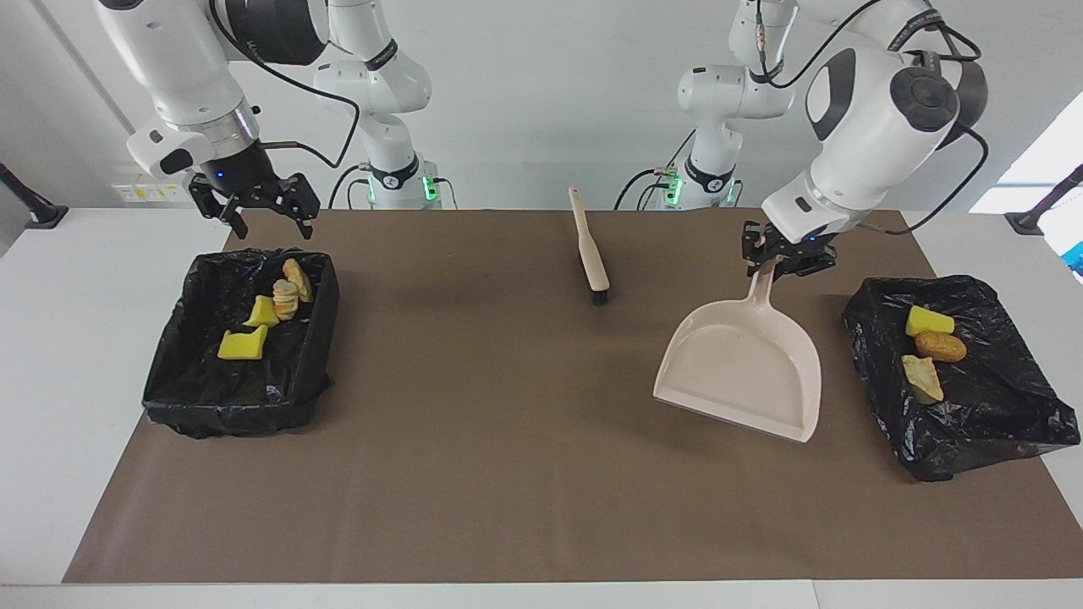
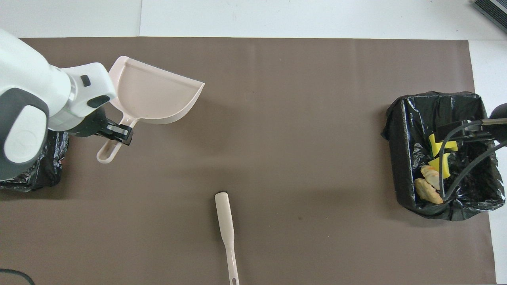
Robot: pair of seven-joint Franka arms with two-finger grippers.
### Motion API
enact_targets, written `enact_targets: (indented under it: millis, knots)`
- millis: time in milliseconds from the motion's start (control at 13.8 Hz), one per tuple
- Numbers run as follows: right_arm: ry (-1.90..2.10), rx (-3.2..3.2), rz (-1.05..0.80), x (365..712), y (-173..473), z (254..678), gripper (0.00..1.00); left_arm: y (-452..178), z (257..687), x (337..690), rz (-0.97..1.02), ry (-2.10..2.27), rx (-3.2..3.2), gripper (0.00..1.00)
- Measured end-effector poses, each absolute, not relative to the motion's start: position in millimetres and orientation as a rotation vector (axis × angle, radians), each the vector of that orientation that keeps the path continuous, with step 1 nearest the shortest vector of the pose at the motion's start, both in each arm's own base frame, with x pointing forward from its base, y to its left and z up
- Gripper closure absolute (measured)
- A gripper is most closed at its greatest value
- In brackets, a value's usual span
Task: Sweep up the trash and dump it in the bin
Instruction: 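Carry the dustpan back to the table center with the left gripper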
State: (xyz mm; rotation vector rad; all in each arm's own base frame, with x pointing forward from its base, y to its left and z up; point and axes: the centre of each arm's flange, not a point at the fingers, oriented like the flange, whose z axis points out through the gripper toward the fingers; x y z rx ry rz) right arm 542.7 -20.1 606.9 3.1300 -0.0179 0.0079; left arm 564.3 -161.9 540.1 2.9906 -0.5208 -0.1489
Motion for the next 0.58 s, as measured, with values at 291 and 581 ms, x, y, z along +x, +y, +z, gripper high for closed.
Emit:
enact_targets:
  millis: [291,581]
  knots:
    - [-0.018,3.130,0.008,543,-20,607,0.00,-241,522,548,-0.064,-0.404,3.008,0.69]
    - [-0.018,3.130,0.008,543,-20,607,0.00,-272,511,546,-0.018,-0.305,2.987,0.69]
